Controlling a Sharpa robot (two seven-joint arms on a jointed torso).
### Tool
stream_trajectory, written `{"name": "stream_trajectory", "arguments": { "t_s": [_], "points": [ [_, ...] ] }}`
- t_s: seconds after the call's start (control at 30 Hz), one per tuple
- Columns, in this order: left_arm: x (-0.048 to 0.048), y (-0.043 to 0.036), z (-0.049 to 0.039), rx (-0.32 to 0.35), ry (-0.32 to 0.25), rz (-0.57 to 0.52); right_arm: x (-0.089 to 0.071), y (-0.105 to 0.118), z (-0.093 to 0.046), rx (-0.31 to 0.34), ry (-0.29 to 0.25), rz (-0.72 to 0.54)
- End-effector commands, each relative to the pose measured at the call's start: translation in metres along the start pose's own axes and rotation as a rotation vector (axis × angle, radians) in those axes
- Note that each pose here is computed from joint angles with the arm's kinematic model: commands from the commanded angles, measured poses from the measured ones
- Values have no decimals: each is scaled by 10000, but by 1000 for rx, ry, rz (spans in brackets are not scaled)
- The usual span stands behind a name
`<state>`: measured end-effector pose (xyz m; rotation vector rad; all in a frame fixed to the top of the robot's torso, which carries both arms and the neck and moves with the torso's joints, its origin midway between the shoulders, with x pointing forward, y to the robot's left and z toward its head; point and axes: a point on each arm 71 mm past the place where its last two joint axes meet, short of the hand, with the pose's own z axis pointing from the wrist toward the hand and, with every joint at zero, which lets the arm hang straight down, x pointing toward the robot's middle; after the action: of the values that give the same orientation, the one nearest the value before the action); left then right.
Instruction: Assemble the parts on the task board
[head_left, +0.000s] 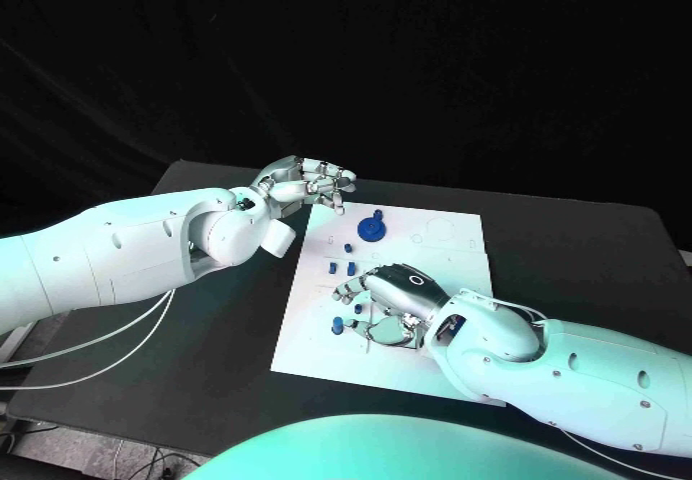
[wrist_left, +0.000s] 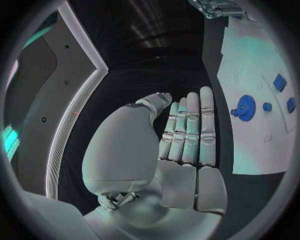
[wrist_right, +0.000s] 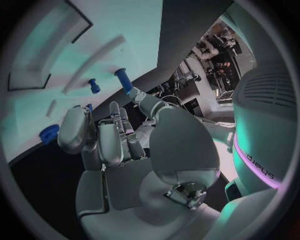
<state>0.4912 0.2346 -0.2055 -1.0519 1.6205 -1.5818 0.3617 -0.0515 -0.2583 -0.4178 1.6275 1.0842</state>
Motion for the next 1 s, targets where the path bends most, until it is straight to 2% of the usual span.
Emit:
{"name": "stream_trajectory", "arguments": {
  "t_s": [0.03,0.13,0.17,0.33,0.47,0.7,0.9,1.0],
  "points": [
    [9,-5,1,1,10,-9,-194,-20,-94,-21,-113,70],
    [7,-3,0,0,11,-10,-340,-129,-202,19,-125,115],
    [7,-1,0,-1,11,-10,-404,-199,-258,51,-120,141],
    [4,11,-5,-4,11,-9,-655,-601,-610,248,-69,256],
    [3,17,-8,-4,10,-8,-757,-867,-950,400,-42,331],
    [-2,30,-12,-6,8,-7,-780,-1061,-1432,575,-17,366],
    [13,34,-9,-3,12,-8,-733,-1109,-1627,672,-17,349],
    [19,35,-8,-1,13,-9,-683,-1105,-1667,703,-16,338]
  ]
}}
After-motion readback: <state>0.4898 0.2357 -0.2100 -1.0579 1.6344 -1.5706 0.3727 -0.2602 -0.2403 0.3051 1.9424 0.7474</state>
